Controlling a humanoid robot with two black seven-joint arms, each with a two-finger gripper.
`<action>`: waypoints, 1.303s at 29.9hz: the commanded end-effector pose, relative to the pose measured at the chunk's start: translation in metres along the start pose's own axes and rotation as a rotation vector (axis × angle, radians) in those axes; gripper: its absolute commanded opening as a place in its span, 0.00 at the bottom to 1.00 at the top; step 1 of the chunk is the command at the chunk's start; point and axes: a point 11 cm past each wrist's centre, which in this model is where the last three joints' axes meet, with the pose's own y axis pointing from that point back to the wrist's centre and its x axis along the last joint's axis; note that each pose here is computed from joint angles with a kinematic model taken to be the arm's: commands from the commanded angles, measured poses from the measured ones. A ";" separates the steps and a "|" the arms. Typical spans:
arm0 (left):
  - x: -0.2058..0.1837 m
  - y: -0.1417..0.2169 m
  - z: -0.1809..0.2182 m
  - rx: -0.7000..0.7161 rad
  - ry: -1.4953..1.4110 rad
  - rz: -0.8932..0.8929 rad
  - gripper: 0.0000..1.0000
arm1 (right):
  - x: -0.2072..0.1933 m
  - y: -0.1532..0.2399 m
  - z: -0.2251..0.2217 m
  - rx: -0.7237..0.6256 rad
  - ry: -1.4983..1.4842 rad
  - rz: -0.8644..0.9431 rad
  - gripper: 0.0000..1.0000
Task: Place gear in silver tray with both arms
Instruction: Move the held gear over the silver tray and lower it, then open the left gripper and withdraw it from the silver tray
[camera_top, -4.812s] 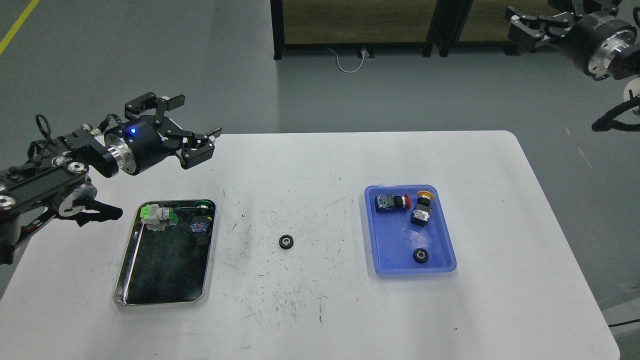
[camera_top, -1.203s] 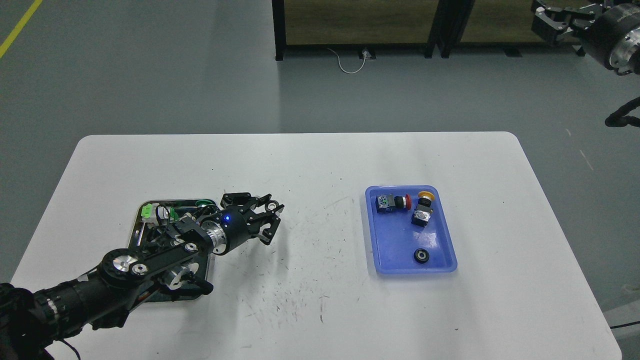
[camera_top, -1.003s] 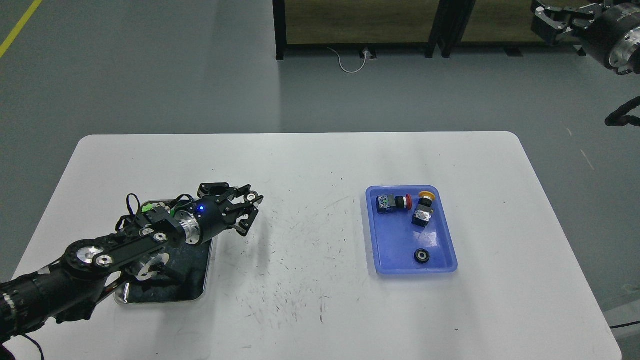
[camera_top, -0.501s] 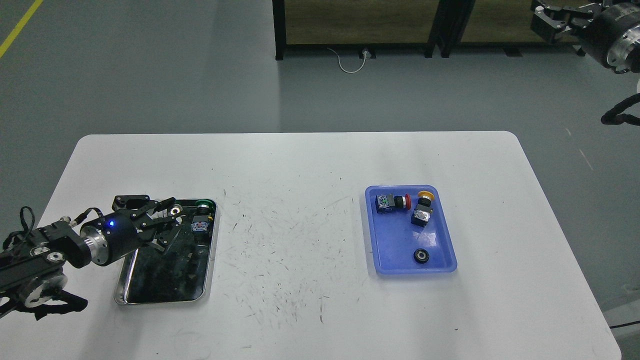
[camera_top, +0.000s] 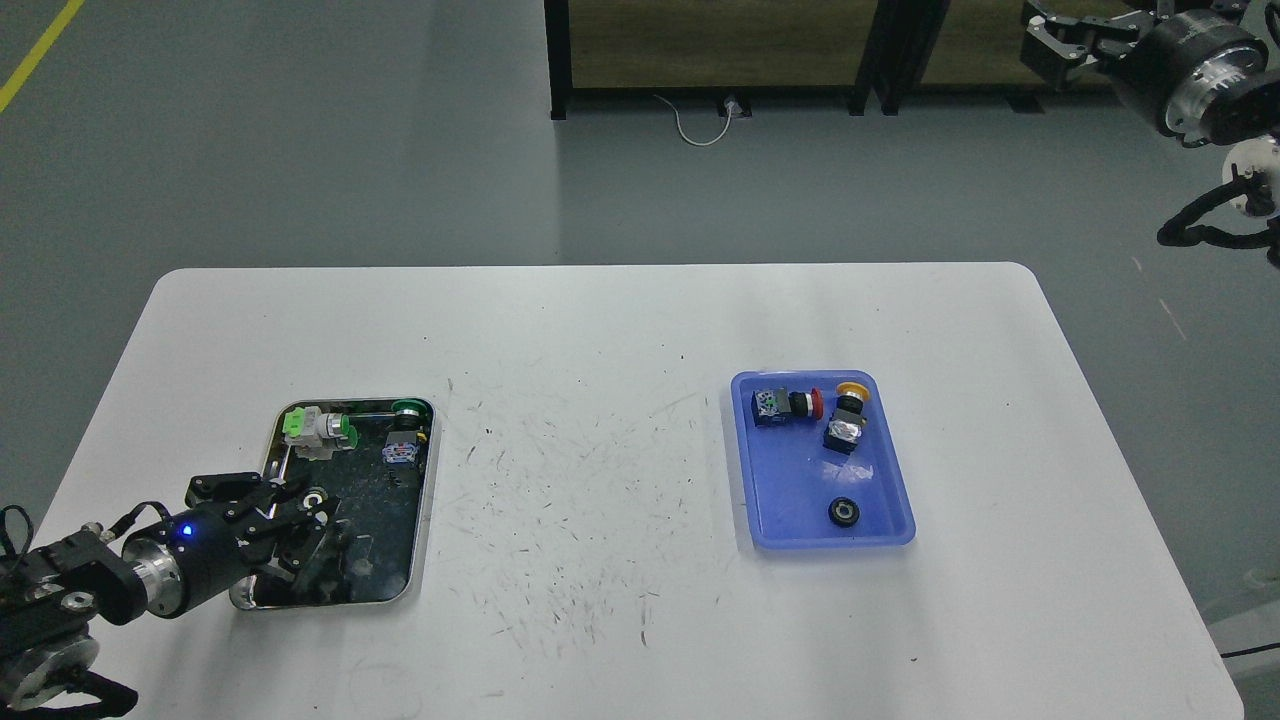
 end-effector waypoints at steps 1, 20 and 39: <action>-0.008 -0.004 -0.002 0.004 0.011 -0.004 0.33 | -0.005 -0.002 0.001 0.000 -0.001 -0.001 0.89; -0.021 -0.011 -0.013 0.019 0.030 -0.009 0.46 | -0.013 -0.008 0.005 -0.011 0.010 -0.004 0.89; 0.066 0.002 0.059 -0.167 0.124 0.200 0.98 | -0.032 -0.010 -0.002 0.005 0.021 -0.076 0.99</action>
